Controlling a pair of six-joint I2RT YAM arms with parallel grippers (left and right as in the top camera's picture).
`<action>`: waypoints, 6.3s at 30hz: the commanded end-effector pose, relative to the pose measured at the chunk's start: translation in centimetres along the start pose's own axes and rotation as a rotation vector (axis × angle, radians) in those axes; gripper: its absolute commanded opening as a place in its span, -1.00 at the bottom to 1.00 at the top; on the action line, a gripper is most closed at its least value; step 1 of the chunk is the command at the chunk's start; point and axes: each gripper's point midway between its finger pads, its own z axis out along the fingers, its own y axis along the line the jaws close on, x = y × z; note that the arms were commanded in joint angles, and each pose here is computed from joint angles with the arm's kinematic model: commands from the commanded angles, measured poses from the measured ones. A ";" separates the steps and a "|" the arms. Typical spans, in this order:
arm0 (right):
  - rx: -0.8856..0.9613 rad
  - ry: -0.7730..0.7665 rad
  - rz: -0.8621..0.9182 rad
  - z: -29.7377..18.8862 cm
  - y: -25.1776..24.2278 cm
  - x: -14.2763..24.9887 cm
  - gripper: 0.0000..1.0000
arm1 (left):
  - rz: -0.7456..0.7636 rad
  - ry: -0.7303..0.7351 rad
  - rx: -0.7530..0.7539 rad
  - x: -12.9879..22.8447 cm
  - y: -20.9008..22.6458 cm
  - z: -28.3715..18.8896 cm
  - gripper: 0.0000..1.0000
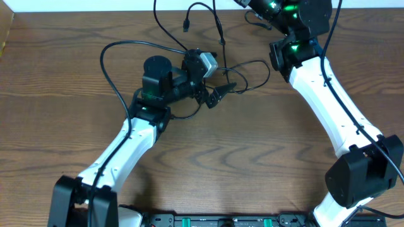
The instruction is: Untangle cables
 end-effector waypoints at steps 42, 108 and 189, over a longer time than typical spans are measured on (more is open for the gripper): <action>-0.095 -0.045 0.102 -0.3 2.8 -1.6 -0.97 | -0.095 0.083 -0.289 5.2 6.7 1.6 -0.85; 0.937 -0.562 -0.287 -42.9 -9.9 -29.9 -0.75 | -0.200 0.768 -0.407 20.6 6.3 -6.8 -0.85; 1.512 0.337 0.439 -24.4 -30.5 27.4 -0.90 | -0.297 0.681 -0.343 19.6 5.1 -5.3 -0.85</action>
